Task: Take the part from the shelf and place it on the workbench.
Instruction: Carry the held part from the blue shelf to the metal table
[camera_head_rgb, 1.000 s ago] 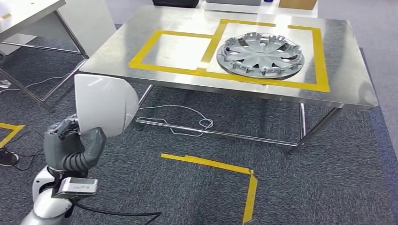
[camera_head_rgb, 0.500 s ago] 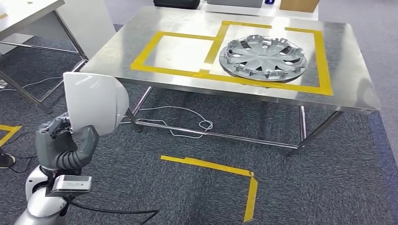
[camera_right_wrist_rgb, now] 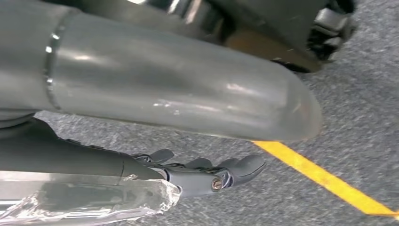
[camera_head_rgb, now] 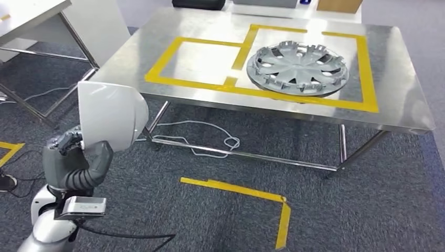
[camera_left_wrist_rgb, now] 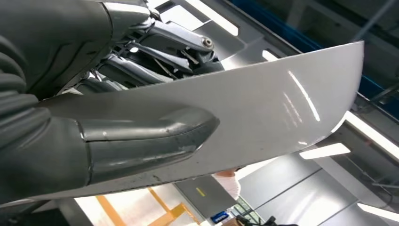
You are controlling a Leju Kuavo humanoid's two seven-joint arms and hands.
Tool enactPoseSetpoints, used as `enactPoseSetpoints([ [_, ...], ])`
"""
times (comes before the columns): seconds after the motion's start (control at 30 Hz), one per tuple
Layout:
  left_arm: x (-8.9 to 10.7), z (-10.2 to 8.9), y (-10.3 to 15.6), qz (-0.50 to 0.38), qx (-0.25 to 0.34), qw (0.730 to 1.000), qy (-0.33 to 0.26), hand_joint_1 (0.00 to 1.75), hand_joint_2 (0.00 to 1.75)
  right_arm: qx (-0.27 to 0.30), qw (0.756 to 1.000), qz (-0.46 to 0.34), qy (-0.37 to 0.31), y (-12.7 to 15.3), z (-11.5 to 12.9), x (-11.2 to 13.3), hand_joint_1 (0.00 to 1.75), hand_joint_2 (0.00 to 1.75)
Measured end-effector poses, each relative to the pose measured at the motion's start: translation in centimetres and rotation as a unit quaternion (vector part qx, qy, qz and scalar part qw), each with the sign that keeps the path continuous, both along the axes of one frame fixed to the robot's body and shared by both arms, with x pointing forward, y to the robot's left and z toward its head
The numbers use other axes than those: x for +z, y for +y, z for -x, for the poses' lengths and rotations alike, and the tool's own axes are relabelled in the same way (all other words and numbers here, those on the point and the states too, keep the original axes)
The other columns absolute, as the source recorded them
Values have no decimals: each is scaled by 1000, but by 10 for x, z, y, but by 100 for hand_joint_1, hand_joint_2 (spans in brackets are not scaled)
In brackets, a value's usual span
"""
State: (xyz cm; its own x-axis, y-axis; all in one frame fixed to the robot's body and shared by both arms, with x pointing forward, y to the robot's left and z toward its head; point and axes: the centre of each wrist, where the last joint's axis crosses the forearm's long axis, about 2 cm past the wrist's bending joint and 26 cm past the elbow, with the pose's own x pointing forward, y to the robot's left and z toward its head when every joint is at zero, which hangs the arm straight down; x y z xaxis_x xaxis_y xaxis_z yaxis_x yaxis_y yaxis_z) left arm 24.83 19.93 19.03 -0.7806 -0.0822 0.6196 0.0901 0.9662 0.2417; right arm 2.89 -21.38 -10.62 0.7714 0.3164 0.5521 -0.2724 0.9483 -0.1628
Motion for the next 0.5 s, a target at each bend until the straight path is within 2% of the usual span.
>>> enactPoseSetpoints([
  [0.5, 1, -1, 0, -1, 0, 1000, -2, 175, 175, 1, 1000, -1, -2, 0, -2, 0, 0, 0],
])
